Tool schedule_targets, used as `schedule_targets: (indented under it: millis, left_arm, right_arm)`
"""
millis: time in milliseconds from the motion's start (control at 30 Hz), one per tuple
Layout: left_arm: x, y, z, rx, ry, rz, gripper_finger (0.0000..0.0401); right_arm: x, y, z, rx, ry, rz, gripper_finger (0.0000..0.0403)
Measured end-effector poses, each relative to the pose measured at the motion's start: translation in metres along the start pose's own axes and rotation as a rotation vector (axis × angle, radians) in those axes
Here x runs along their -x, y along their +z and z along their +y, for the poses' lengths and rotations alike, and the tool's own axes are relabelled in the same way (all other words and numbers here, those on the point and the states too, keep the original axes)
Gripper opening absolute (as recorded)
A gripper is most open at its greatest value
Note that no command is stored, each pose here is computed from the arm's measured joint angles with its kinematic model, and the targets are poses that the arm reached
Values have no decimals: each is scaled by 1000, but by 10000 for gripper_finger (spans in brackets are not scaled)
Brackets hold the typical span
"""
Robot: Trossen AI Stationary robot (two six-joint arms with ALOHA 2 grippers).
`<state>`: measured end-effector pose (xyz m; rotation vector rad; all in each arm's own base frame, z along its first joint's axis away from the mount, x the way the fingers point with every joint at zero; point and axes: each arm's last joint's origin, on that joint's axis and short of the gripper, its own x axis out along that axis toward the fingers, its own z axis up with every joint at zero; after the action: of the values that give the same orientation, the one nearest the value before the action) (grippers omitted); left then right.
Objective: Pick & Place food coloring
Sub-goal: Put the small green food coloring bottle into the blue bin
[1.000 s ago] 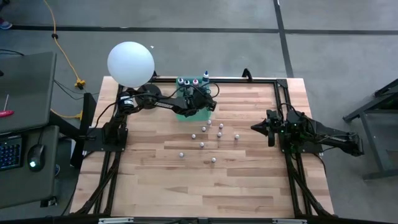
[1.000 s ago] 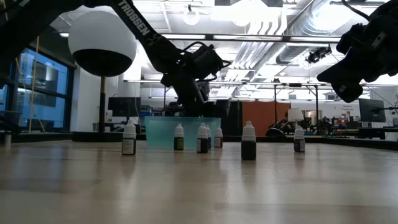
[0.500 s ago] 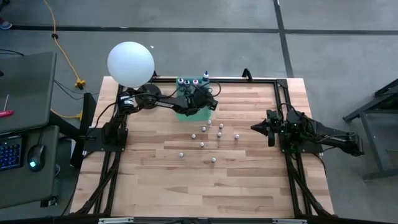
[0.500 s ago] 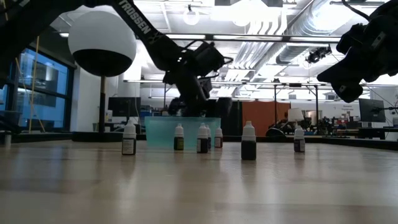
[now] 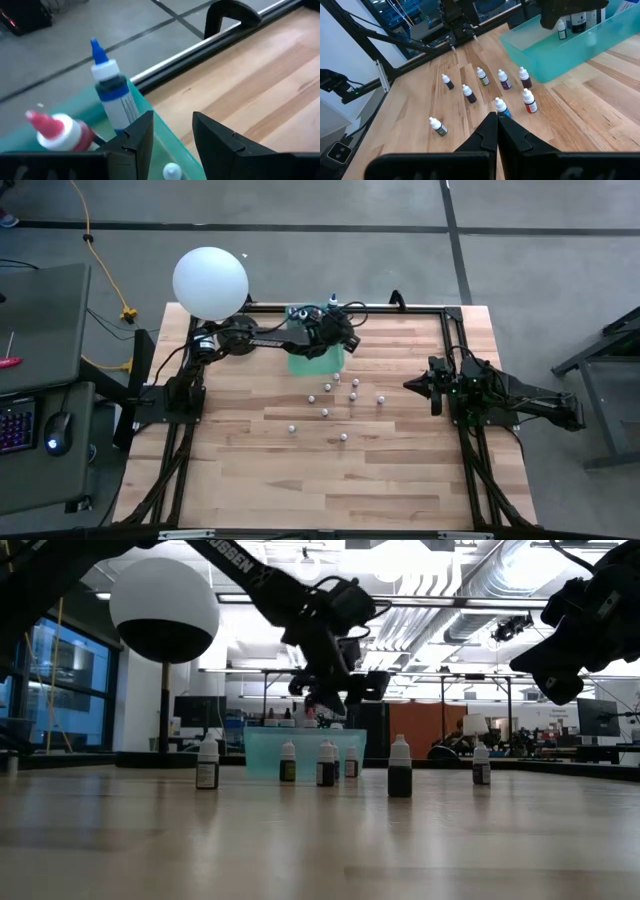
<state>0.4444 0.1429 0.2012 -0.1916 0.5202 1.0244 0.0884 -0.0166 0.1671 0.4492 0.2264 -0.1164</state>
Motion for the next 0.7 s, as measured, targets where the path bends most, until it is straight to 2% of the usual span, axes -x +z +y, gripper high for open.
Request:
schedule_targets:
  millis: [133,233,533,700]
  left_arm:
    - [14,16,-10,-74,2,-7,134]
    - [29,27,-18,-137,-40,37,134]
    - [91,42,-35,-361,-314,349,134]
    - [133,41,-38,-470,-420,437,133]
  right_arm:
    - [0,0,0,0,0,0,0]
    - [0,0,0,-1,0,0,0]
    - [0,0,0,-1,0,0,0]
    - [0,0,0,-1,0,0,0]
